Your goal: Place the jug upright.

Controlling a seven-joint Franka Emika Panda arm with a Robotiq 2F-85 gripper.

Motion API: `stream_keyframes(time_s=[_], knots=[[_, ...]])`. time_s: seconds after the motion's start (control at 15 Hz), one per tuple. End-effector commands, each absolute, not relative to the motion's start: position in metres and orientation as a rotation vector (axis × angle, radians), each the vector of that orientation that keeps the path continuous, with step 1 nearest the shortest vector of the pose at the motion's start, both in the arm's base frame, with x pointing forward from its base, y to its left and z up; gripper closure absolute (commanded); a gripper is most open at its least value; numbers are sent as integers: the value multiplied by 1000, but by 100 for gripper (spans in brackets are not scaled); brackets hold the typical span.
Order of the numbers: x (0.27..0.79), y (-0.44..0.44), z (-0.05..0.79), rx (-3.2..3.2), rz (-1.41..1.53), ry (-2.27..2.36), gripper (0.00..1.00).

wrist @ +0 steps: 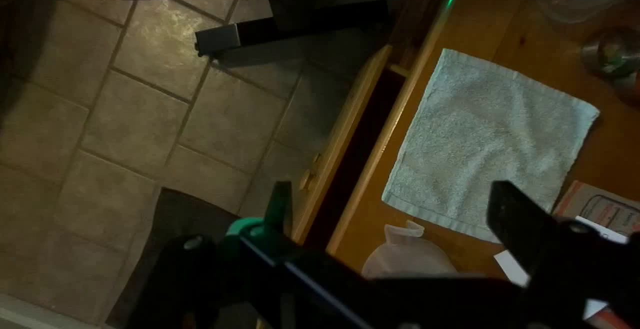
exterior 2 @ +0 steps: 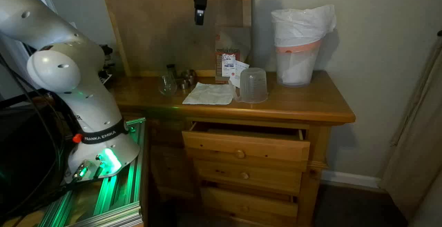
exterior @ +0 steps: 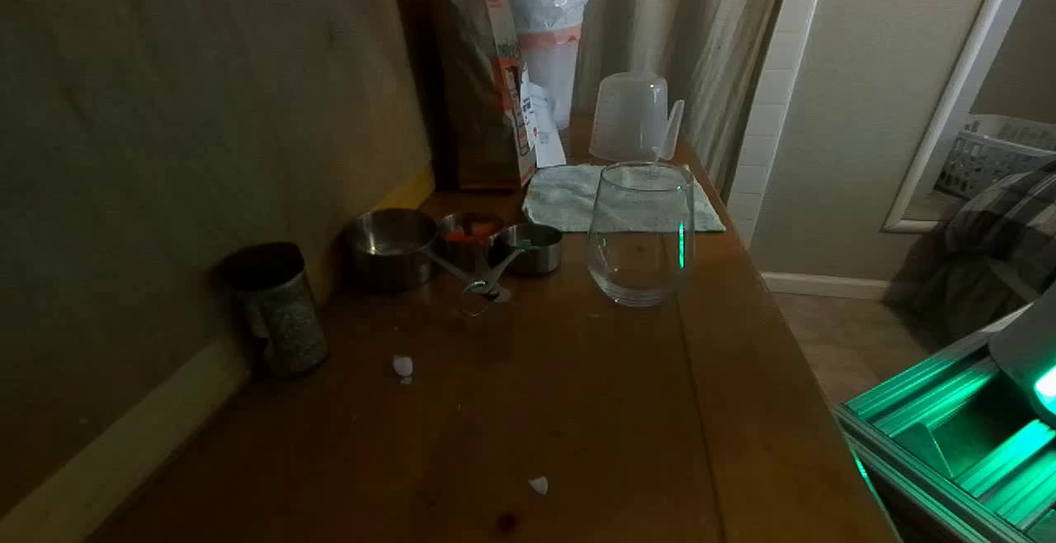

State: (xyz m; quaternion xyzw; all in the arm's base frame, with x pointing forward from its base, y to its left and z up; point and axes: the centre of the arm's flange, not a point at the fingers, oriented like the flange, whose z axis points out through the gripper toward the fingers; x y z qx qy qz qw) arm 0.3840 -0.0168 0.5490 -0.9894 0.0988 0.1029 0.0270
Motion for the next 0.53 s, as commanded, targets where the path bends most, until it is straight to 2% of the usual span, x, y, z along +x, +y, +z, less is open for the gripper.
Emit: stream_keyframes(time_s=[0.0,0.33,0.47], knots=[[384,-17,549,-3056,318,305,0],[384,-17,549,-3056,318,305,0],[388,1,537,-3100,369,67,0]])
